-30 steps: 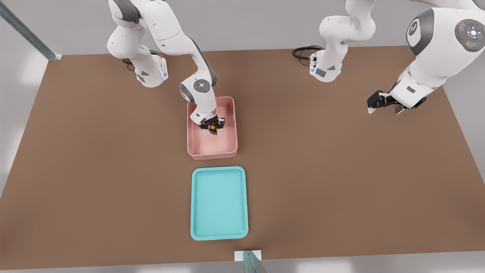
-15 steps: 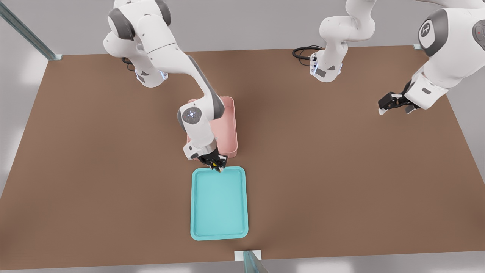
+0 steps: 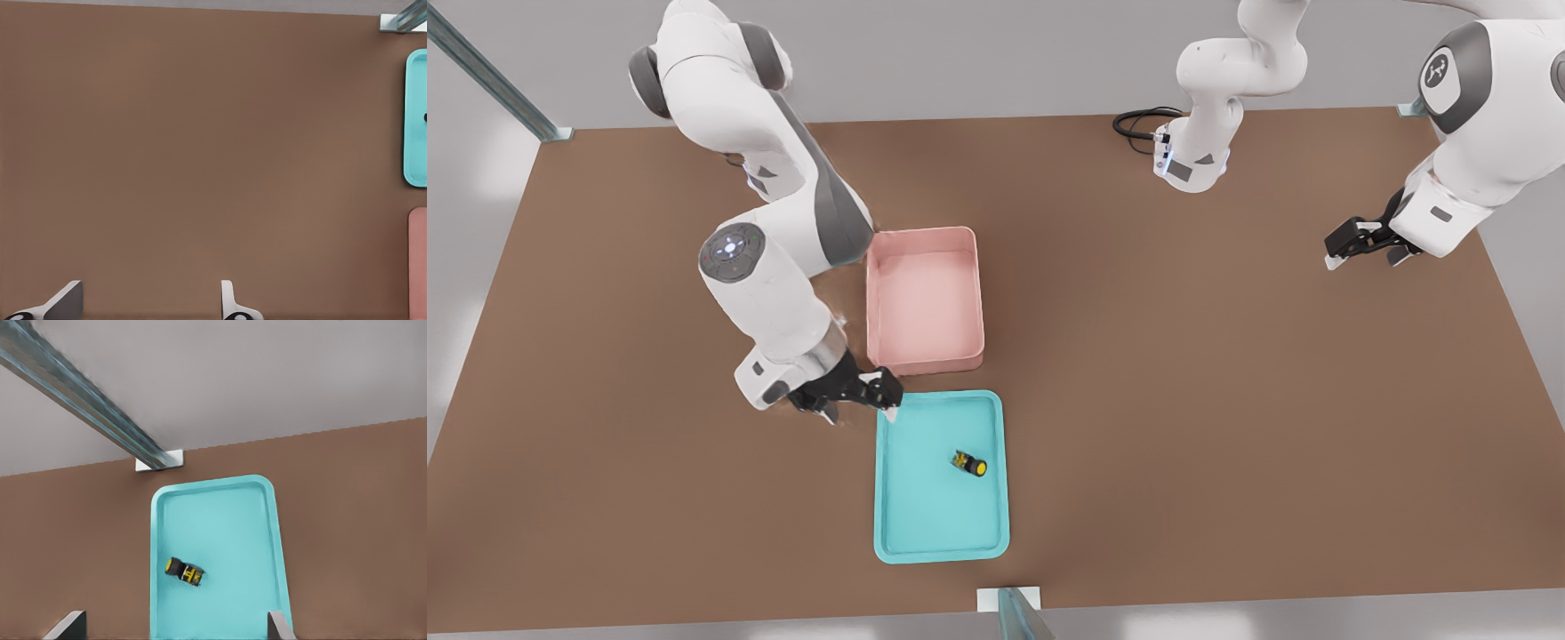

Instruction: The left arm remains still, and the right arm places the button from the box into the tray

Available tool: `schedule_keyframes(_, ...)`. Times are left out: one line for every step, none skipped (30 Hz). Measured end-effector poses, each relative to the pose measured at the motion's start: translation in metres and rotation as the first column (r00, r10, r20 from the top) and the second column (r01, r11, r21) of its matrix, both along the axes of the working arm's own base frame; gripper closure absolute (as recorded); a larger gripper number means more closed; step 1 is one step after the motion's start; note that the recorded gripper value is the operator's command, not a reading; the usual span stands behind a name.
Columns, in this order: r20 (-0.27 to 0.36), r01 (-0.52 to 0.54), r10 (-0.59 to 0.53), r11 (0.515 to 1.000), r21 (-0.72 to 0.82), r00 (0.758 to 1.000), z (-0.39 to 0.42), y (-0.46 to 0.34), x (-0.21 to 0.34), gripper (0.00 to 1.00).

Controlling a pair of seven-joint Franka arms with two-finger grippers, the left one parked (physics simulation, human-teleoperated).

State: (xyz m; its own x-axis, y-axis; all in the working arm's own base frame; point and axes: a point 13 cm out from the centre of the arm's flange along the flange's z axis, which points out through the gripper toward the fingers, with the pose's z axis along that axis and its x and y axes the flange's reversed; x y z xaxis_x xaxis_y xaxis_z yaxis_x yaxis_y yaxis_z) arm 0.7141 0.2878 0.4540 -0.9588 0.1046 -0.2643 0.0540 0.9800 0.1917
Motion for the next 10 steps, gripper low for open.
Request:
schedule_keyframes(-0.032,0.037,-0.039,0.998,-0.054,0.999,0.019,-0.069,-0.002,0.00)
schedule_keyframes(-0.070,0.081,-0.088,0.992,-0.101,0.994,0.028,-0.138,-0.006,0.00)
schedule_keyframes(-0.106,0.101,-0.116,0.985,-0.137,0.988,0.031,-0.185,-0.013,0.00)
schedule_keyframes(-0.143,0.107,-0.131,0.981,-0.161,0.981,0.029,-0.218,-0.020,0.00)
schedule_keyframes(-0.178,0.097,-0.129,0.979,-0.178,0.975,0.026,-0.237,-0.027,0.00)
schedule_keyframes(-0.212,0.074,-0.115,0.979,-0.192,0.970,0.022,-0.246,-0.035,0.00)
schedule_keyframes(-0.238,0.048,-0.096,0.978,-0.201,0.966,0.019,-0.250,-0.041,0.00)
schedule_keyframes(-0.258,0.021,-0.076,0.978,-0.207,0.963,0.016,-0.252,-0.044,0.00)
schedule_keyframes(-0.276,-0.004,-0.056,0.977,-0.211,0.960,0.013,-0.254,-0.048,0.00)
schedule_keyframes(-0.291,-0.028,-0.036,0.976,-0.214,0.956,0.012,-0.255,-0.051,0.00)
